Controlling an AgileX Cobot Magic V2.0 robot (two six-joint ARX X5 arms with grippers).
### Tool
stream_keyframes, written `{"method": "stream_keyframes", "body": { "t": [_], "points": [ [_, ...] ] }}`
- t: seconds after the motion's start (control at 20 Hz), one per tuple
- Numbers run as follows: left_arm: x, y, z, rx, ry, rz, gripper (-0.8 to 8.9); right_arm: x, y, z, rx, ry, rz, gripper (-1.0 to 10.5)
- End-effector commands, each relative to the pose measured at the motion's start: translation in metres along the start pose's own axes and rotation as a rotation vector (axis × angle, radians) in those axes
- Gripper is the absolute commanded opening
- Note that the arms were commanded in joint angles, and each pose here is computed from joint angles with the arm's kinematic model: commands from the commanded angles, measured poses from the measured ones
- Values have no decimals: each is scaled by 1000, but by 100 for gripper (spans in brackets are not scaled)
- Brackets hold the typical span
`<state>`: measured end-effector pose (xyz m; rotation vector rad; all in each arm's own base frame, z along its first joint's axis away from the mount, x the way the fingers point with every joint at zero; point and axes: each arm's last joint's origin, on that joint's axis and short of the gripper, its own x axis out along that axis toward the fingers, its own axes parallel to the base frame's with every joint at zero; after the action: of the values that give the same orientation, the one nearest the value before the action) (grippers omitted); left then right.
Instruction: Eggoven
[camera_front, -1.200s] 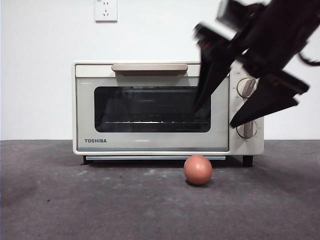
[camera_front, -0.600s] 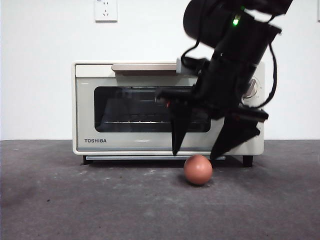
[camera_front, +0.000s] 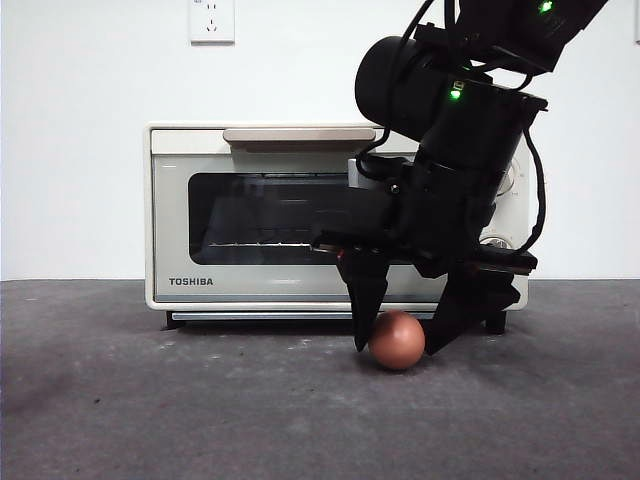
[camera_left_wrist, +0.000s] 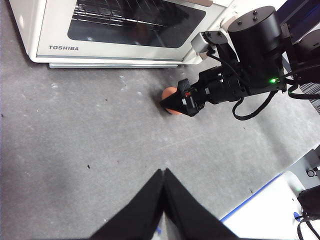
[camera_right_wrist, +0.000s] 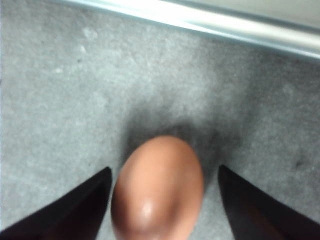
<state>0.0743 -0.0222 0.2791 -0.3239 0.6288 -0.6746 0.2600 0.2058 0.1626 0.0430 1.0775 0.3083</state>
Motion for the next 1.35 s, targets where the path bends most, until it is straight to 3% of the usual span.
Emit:
{"method": "stream_keyframes", "body": {
  "t": [0.05, 0.55, 1.0, 1.35],
  "points": [
    [-3, -4, 5, 31, -19, -9, 7, 3, 5, 3, 3, -7, 3, 249],
    [-3, -4, 5, 32, -19, -9, 7, 3, 5, 1, 1, 13, 11, 3],
    [4, 1, 15, 31, -39, 4, 7, -22, 8, 8, -41, -43, 69, 3],
    [24, 4, 52, 48, -101, -41, 7, -101, 7, 8, -136, -154, 135, 3]
  ]
}}
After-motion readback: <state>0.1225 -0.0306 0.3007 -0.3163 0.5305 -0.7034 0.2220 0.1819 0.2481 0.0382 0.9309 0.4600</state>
